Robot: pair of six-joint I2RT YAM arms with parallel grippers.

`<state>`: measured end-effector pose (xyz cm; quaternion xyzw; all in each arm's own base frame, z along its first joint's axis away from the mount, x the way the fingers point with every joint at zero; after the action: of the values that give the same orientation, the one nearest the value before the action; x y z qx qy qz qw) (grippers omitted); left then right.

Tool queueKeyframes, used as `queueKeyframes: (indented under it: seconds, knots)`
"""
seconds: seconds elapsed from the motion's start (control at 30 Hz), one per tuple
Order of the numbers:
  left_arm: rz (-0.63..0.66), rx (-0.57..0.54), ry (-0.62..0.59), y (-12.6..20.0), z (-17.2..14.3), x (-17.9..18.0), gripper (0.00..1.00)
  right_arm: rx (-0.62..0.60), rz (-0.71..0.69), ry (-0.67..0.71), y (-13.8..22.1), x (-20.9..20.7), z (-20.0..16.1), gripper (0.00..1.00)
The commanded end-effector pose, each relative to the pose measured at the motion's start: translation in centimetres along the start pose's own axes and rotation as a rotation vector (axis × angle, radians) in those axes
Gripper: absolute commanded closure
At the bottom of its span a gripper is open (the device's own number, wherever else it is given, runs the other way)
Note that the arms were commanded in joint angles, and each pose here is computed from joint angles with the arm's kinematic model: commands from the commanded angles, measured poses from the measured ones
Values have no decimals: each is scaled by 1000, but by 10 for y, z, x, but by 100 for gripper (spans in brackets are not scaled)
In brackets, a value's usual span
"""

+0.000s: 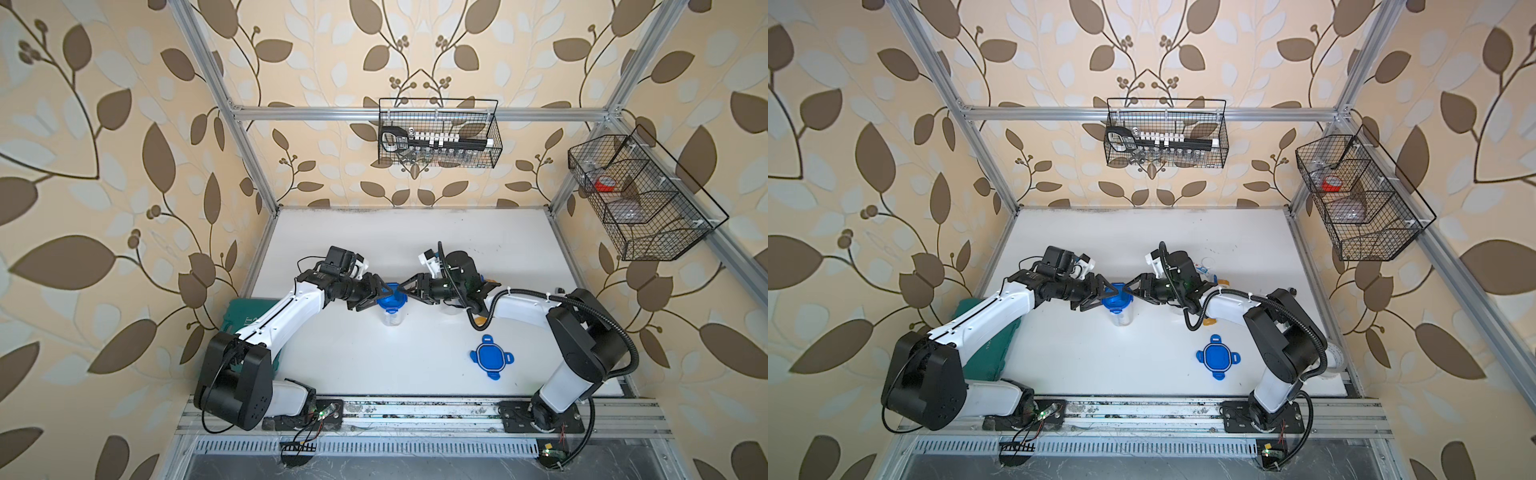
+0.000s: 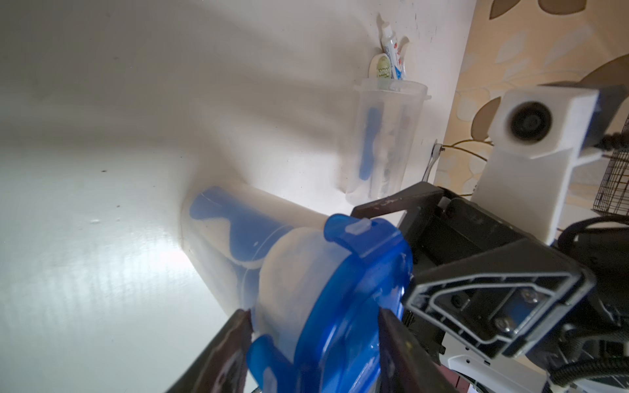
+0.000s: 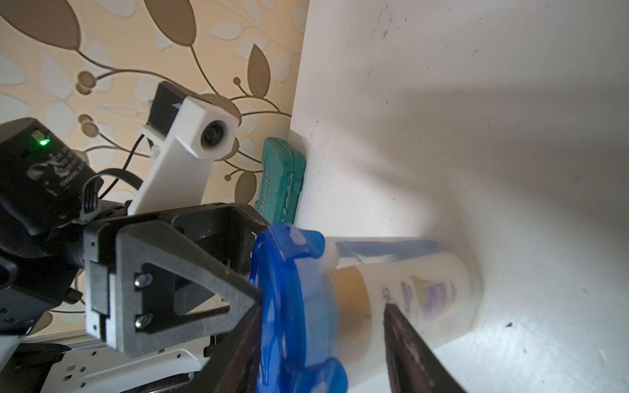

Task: Take out toiletry kits
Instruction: Move the container to the center of the board, then unfasten the latch on the container.

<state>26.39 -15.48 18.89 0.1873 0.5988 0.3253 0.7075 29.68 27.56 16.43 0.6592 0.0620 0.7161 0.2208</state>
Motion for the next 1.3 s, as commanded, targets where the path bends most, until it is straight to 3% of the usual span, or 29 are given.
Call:
queueKeyframes:
  seconds: [0.0, 0.17, 0.47, 0.6, 0.93, 1.27]
  knots:
    - [58, 36, 58, -17, -7, 11, 42, 51, -12, 10, -1, 0, -7, 46]
    - [57, 71, 51, -34, -6, 7, 43, 25, -61, 22, 6, -4, -1, 53]
    - [114, 66, 23, -32, -1, 3, 43, 18, -87, 20, 14, -7, 4, 53]
    - [132, 50, 0, -22, 0, -2, 38, -9, -83, 35, 29, -2, 5, 50]
    - [94, 31, -43, -5, 0, -19, 33, 8, 131, 8, 59, 3, 4, 47]
    - [-9, 99, -102, -3, -6, -33, 32, 23, 173, -48, 75, -20, -9, 54]
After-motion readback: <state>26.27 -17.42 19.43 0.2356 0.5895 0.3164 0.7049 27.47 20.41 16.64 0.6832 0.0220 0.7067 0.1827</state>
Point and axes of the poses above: each gripper's point midway between its finger pads, its own y axis back along the fingers, its own x axis along the line the jaws close on, z = x × y, the point moved 7 cm from there along y, back along the fingers, and after that the axes turned 10 degrees about -y, right-handed, at the moved point
